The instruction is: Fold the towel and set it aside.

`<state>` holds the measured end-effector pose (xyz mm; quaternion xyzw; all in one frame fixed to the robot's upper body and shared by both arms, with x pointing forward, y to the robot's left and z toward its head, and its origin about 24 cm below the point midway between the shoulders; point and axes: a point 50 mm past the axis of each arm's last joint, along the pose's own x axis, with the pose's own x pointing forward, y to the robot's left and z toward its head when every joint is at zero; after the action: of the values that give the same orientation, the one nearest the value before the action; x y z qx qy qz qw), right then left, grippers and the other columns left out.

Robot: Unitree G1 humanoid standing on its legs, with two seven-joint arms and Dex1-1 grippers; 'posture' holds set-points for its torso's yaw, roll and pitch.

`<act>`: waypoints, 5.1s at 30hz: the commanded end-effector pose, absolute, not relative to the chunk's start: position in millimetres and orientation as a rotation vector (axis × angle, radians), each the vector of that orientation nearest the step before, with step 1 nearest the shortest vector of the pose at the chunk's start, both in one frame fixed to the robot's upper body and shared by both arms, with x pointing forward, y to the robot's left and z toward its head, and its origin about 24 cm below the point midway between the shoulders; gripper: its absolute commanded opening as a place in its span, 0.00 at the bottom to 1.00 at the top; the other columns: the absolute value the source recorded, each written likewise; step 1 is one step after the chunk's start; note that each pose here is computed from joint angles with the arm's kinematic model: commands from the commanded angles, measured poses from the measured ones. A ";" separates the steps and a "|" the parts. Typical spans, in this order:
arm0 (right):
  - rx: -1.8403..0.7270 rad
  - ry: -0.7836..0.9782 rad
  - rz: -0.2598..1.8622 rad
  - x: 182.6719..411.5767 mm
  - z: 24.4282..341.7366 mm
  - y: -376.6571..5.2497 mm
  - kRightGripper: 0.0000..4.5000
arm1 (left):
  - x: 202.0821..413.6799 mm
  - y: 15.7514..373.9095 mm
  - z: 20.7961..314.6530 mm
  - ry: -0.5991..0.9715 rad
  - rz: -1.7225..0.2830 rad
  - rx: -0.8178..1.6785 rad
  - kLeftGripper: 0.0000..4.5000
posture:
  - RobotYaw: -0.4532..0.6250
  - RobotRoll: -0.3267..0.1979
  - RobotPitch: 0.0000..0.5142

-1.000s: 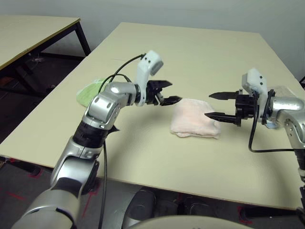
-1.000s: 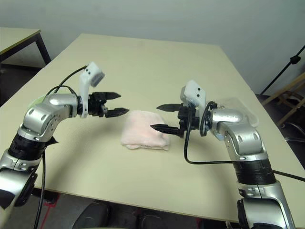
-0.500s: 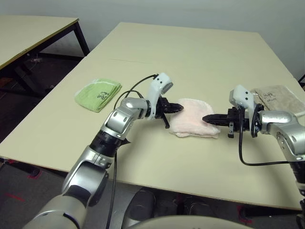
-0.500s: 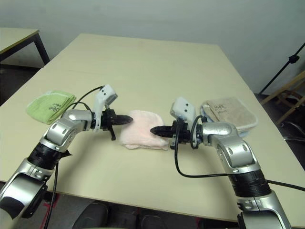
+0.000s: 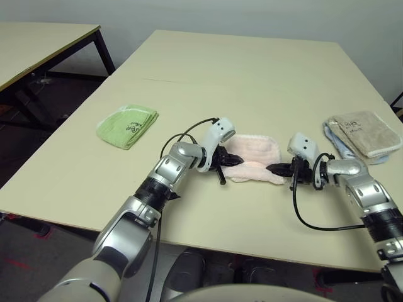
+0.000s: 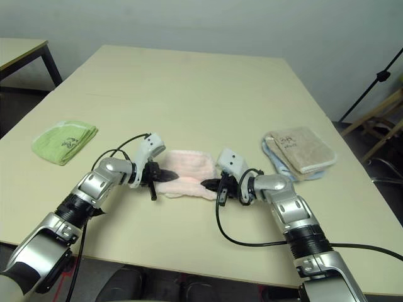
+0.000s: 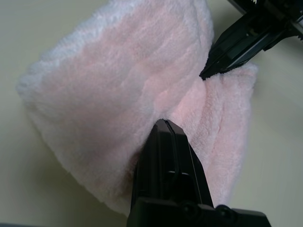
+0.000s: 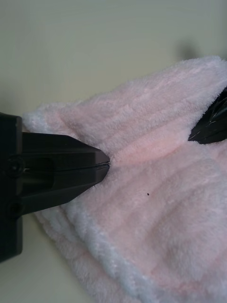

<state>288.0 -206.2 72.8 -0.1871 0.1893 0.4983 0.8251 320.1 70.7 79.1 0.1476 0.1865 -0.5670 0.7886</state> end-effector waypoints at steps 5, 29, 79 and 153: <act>-0.241 0.301 1.041 296.9 108.8 -217.3 0.01 | 325.5 74.0 125.4 0.302 -1.212 0.179 0.00 | 0.58 0.62 0.06; -0.268 0.221 0.899 321.0 86.1 -192.3 0.01 | 348.7 69.2 88.6 0.307 -1.051 0.304 0.00 | 0.57 0.62 0.06; -0.685 0.324 1.184 270.2 159.0 -268.9 0.99 | 328.6 93.2 73.9 1.080 -0.894 -0.667 0.99 | 0.51 0.62 0.08; -0.595 0.169 1.263 291.7 147.6 -224.3 1.00 | 308.0 327.4 81.7 0.194 0.044 -0.834 0.41 | 0.59 0.62 0.10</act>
<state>293.1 -225.3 149.4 -0.2730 0.0728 0.5785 0.7652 312.2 325.9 84.8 -0.4113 0.0786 0.0222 0.9078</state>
